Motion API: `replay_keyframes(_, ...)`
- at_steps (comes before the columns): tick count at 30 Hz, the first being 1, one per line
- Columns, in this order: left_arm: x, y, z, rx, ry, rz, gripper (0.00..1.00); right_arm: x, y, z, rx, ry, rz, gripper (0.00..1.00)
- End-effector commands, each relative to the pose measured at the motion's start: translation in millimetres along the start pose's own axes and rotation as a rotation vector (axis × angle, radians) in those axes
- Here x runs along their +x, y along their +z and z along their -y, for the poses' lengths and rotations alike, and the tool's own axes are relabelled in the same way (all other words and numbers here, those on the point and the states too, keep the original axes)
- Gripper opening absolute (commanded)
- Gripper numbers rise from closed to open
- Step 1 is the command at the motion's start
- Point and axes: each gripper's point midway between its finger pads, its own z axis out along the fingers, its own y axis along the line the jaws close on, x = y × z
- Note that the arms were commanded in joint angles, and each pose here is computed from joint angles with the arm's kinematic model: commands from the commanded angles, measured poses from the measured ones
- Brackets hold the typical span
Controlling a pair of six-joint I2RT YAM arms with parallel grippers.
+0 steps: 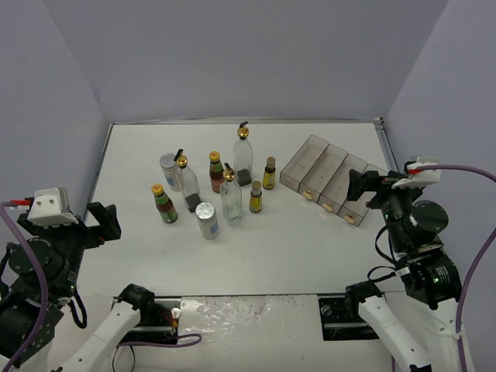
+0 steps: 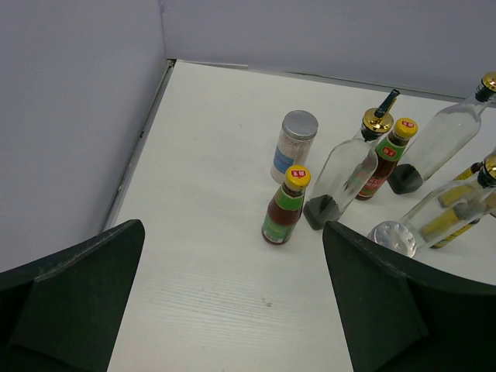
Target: Organize the condiment bottles
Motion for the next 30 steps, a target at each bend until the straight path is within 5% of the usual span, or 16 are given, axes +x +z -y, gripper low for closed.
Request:
replay_keyframes(1, -7, 7, 3, -0.01, -0.029, 0.01, 0.97, -10, 12, -14, -0.053, 0.037, 0.031, 1.0)
replay_keyframes(15, 10, 20, 11, -0.005, -0.021, -0.052, 0.97, 59, 50, -79, -0.384, 0.042, -0.215, 1.0)
replay_keyframes(30, 21, 31, 18, -0.036, -0.098, -0.135, 0.97, 113, 69, -223, -0.518, -0.045, -0.166, 1.0)
